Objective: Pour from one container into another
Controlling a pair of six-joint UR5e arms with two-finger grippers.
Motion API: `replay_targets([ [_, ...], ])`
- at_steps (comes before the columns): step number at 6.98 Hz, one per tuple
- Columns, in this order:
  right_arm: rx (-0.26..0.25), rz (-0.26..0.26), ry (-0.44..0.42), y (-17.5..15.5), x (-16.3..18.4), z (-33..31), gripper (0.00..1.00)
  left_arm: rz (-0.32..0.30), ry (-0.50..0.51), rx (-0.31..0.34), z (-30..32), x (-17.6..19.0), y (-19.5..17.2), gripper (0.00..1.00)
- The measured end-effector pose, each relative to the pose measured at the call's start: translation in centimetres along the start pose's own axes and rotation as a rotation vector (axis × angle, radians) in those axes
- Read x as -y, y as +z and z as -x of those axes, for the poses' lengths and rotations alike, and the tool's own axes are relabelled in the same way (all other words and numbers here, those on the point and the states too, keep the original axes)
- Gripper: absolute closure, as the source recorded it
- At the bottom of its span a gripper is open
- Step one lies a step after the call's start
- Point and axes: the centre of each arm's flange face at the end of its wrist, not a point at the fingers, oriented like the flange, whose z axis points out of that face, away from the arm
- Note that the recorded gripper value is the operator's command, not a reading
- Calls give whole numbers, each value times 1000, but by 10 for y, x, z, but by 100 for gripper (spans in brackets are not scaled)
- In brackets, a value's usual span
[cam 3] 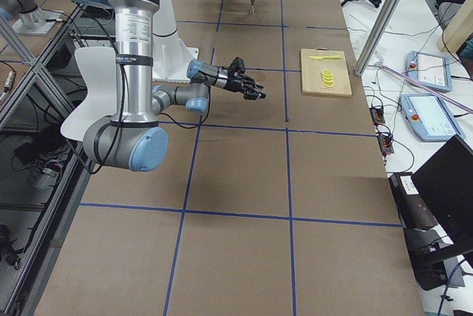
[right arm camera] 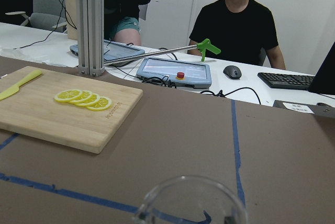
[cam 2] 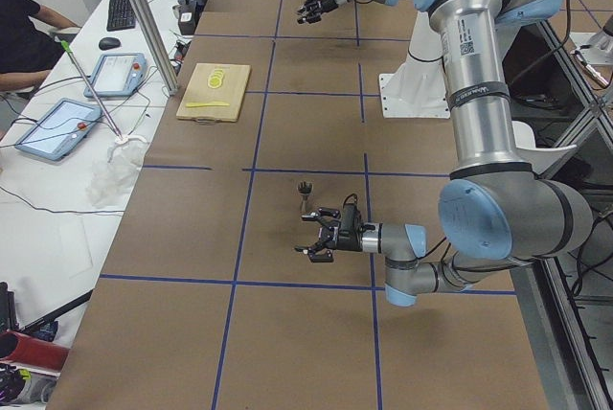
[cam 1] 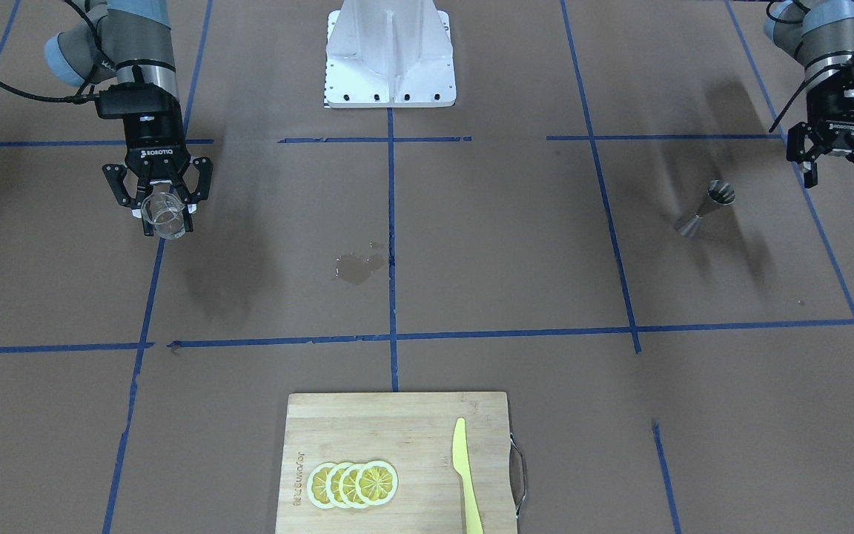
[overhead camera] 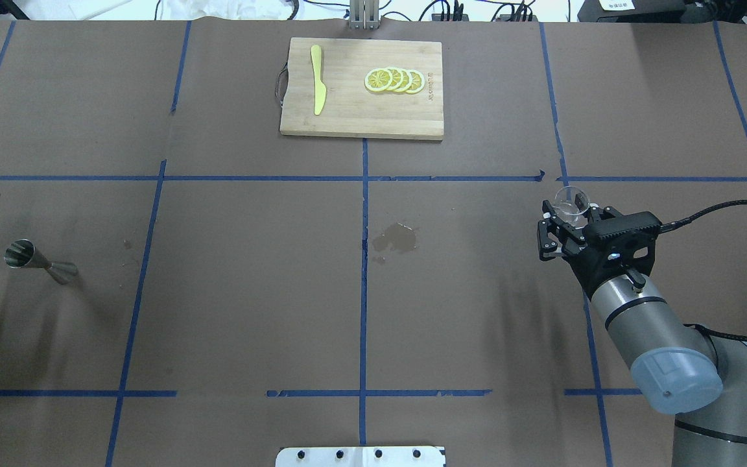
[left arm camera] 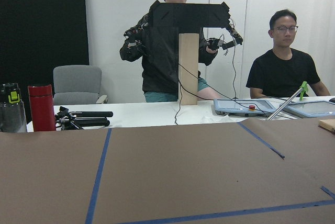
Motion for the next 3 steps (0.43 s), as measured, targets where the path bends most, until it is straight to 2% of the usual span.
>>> replay_targets([
  [3,15,41,-10,3,-11,0,100,58,66,-3,-3,38,74,0],
])
